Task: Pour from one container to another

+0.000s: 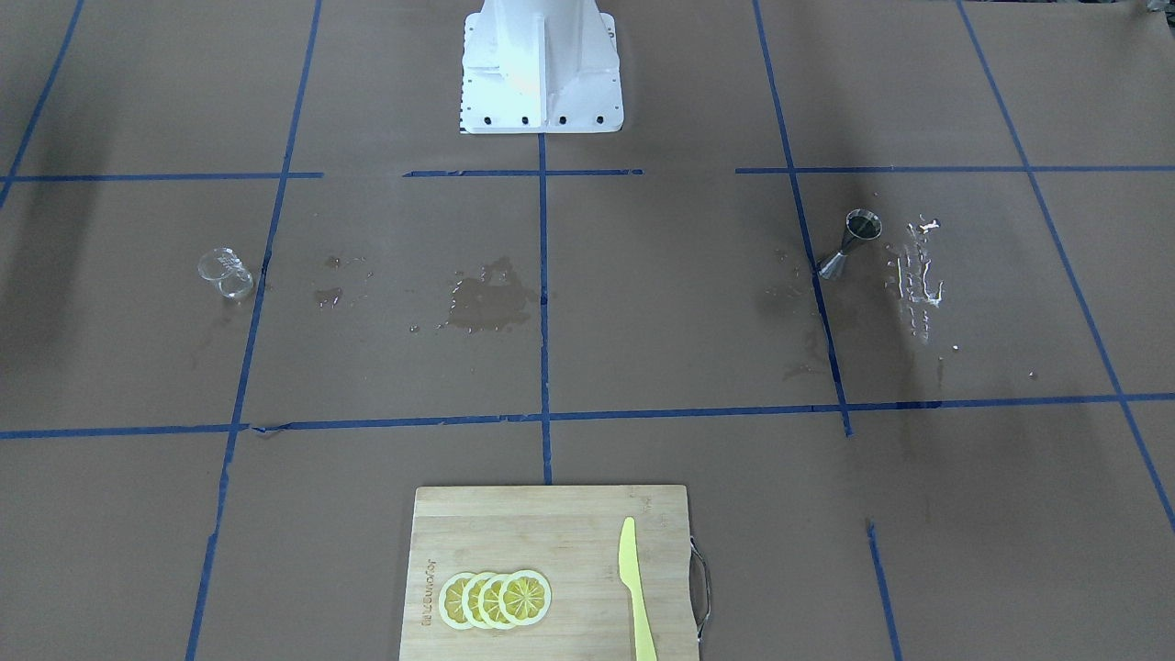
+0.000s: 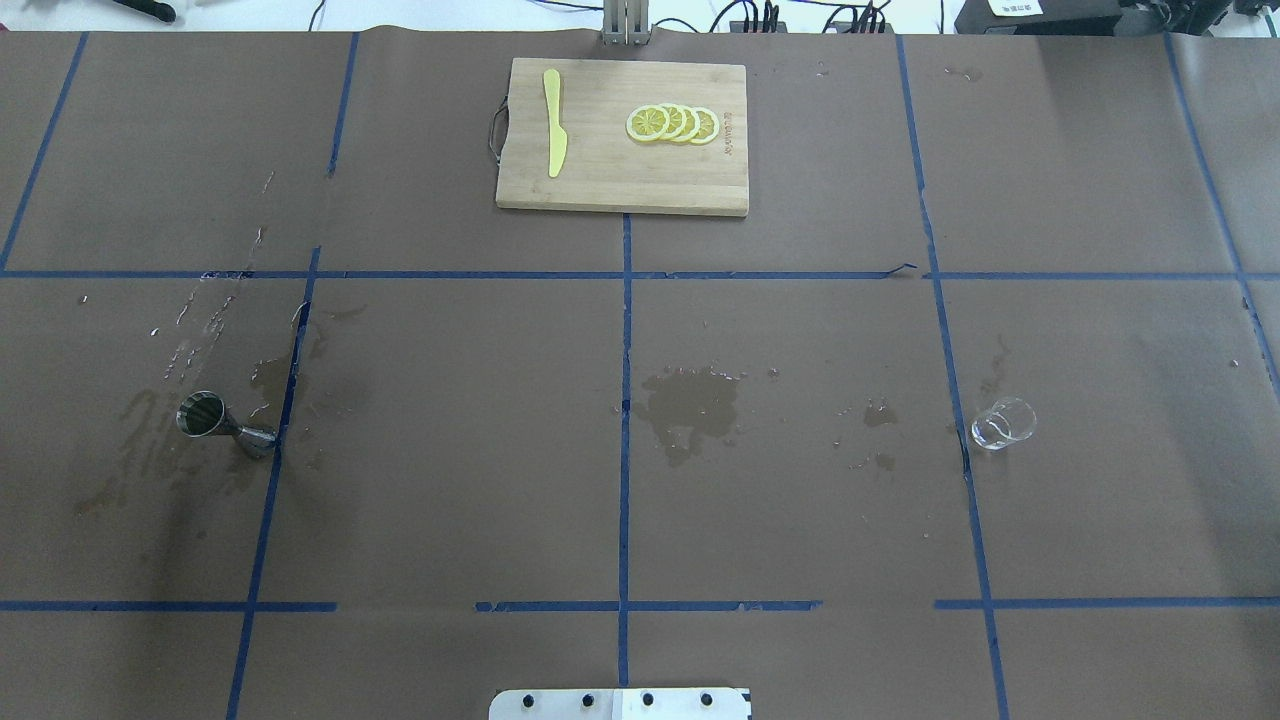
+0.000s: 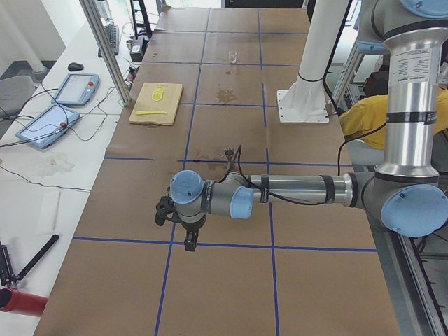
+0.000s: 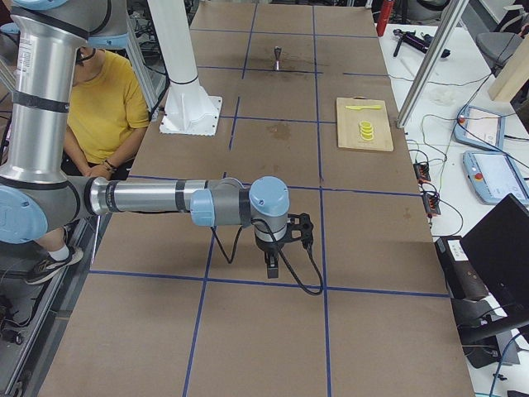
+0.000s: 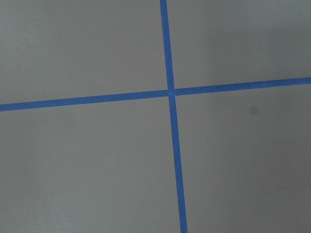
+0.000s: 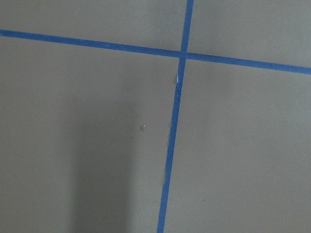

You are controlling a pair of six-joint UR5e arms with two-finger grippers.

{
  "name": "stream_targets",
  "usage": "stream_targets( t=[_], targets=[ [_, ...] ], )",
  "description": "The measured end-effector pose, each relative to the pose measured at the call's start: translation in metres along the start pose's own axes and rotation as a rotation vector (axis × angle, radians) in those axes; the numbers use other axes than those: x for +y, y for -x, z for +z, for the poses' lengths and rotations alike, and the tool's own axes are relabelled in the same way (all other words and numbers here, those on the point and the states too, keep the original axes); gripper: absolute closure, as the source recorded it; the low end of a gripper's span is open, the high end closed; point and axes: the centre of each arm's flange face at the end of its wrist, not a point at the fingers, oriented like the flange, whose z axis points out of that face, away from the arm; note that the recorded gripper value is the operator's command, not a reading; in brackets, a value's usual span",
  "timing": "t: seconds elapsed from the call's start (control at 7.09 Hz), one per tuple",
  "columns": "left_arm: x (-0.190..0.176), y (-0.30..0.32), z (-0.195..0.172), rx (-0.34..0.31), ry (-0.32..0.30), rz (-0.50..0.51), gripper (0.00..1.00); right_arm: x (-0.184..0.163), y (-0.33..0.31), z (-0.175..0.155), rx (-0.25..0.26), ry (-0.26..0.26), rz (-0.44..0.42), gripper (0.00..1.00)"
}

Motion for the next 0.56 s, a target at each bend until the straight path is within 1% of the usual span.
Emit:
stream_targets(
  t=[0.56],
  targets=[
    [-0.005,-0.0016,-0.0022,-0.008,-0.004,0.004,0.0,-0.0005,0.0019,-0.002,0.0,-0.004,-0.004,0.0]
  ],
)
